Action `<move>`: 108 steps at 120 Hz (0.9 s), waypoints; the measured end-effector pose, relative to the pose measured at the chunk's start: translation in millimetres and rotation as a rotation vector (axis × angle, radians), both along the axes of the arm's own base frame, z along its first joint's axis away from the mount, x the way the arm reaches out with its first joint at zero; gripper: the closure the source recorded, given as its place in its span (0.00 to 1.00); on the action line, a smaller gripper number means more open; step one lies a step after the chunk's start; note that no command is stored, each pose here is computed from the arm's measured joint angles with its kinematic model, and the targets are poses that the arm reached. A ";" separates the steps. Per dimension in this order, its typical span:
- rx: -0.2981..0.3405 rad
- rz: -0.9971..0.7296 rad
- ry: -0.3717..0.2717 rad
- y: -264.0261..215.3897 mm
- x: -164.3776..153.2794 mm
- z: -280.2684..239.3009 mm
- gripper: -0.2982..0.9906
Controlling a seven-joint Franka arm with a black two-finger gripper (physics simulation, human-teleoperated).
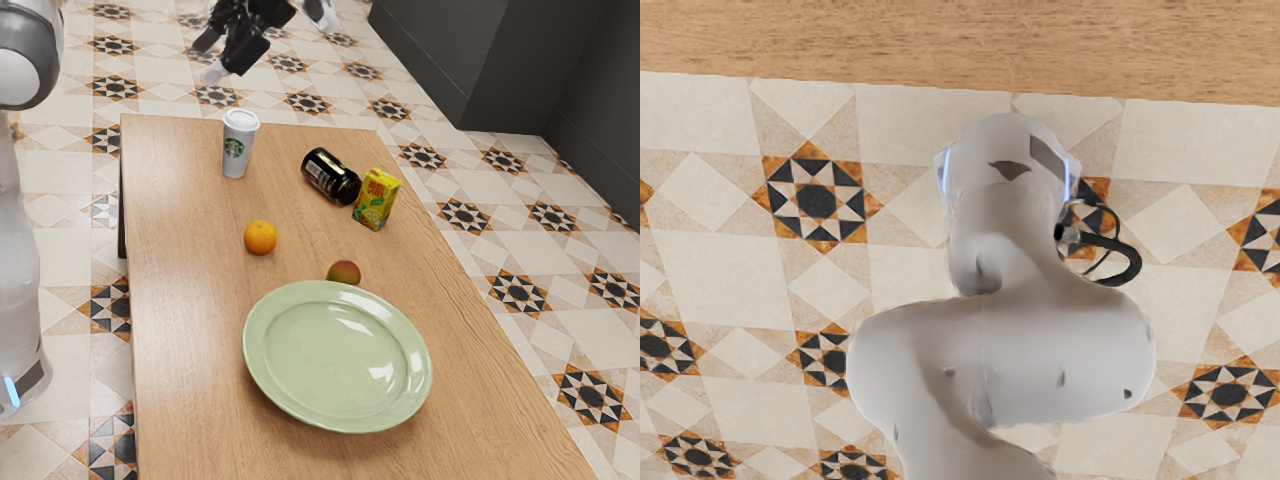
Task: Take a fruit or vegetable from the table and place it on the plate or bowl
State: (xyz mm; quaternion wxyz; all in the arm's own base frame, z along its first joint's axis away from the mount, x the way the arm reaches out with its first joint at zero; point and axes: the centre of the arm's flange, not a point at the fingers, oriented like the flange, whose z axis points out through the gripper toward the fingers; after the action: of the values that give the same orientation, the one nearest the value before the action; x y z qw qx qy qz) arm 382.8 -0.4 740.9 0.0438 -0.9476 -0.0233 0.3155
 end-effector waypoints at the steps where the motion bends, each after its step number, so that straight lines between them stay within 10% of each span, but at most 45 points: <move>1: 0.008 -0.006 0.002 -0.8 8.3 -14.2 0.23; 35: 0.099 -0.161 -0.465 -13.7 106.4 -93.9 0.23; 66: 0.118 -0.046 -0.515 12.7 35.4 -160.2 0.23; 108: 0.036 0.050 -0.561 63.1 39.8 -213.1 0.23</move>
State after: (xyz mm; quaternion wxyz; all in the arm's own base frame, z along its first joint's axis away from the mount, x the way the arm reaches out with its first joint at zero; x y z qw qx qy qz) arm 422.7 62.7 527.9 0.0447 -0.9961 -0.0637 0.0413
